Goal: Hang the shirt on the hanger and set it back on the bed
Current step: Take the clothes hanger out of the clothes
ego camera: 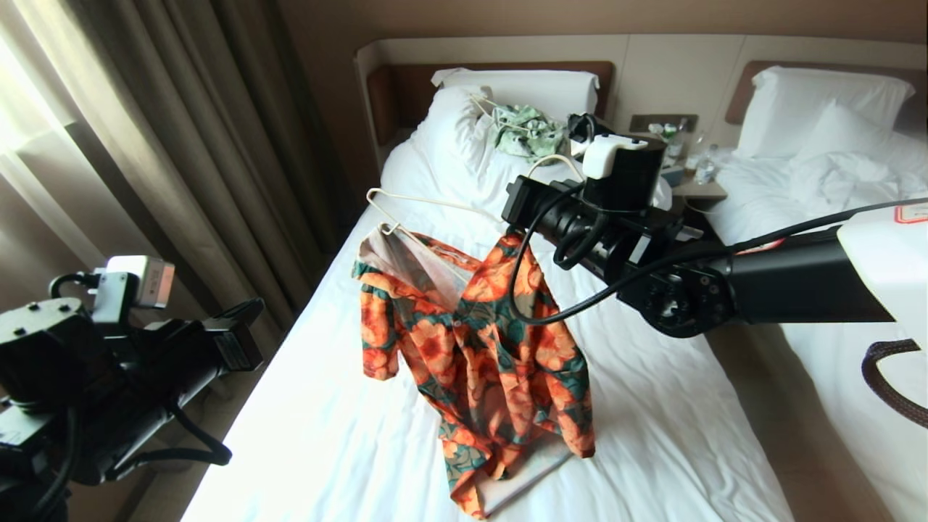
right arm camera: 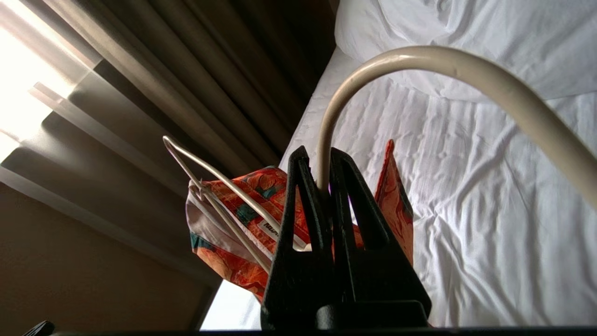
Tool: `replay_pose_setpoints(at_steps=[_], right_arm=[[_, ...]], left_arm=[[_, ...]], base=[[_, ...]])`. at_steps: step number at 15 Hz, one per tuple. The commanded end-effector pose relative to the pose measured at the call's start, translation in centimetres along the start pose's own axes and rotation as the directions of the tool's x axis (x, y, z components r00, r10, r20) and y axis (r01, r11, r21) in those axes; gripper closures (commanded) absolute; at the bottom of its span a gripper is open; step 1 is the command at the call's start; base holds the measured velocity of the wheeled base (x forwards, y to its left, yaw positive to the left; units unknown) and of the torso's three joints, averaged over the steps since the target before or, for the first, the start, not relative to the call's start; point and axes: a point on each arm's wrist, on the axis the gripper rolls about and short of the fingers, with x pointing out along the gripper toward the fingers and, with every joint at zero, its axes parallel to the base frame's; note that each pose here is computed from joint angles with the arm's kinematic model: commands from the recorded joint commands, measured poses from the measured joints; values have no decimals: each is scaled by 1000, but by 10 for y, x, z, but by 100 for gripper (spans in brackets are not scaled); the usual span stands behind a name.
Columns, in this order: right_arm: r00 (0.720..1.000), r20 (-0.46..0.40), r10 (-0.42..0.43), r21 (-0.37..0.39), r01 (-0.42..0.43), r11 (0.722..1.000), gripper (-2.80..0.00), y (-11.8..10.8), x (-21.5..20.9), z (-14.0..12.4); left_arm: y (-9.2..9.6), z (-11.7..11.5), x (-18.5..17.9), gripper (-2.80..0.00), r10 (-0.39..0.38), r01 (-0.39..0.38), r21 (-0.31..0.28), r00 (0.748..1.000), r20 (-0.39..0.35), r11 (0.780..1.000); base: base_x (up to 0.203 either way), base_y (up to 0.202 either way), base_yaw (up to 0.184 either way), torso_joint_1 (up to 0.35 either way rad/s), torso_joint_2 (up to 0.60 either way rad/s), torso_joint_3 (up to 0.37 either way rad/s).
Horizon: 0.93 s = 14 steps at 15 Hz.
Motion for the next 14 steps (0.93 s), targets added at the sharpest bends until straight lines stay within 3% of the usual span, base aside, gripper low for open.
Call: replay_pose_setpoints(at_steps=[1, 5, 7, 9, 11, 12, 14], right_arm=[[1000, 20, 16, 7, -16, 1000, 0, 7, -12, 14], [1000, -8, 7, -60, -8, 998, 0, 4, -14, 9], [999, -36, 11, -127, -15, 992, 0, 4, -14, 7], [995, -64, 76, -179, -86, 980, 0, 7, -18, 13], [994, -64, 91, -216, -103, 971, 0, 9, -20, 20], [994, -64, 86, -218, -98, 971, 0, 8, -19, 24], [995, -64, 80, -220, -92, 971, 0, 5, -21, 33]], left_arm=[[-1, 1, 1, 0, -4, 4, 1, 1000, 10, 1000], [-11, 6, 5, 0, -39, 39, 10, 999, 20, 999], [-34, 7, 11, 0, -66, 66, 20, 998, -1, 998], [-65, 7, 25, 0, -100, 101, 85, 995, -23, 991], [-84, -3, 42, 0, -128, 134, 129, 990, -59, 983], [-89, -11, 50, -280, -135, 146, 139, 987, -85, 979], [-97, -26, 62, -280, -149, 165, 162, 983, -108, 973]], base=[[0, 0, 0, 0, 0, 0], [0, 0, 0, 0, 0, 0], [0, 0, 0, 0, 0, 0], [0, 0, 0, 0, 0, 0], [0, 0, 0, 0, 0, 0], [0, 0, 0, 0, 0, 0], [0, 0, 0, 0, 0, 0]])
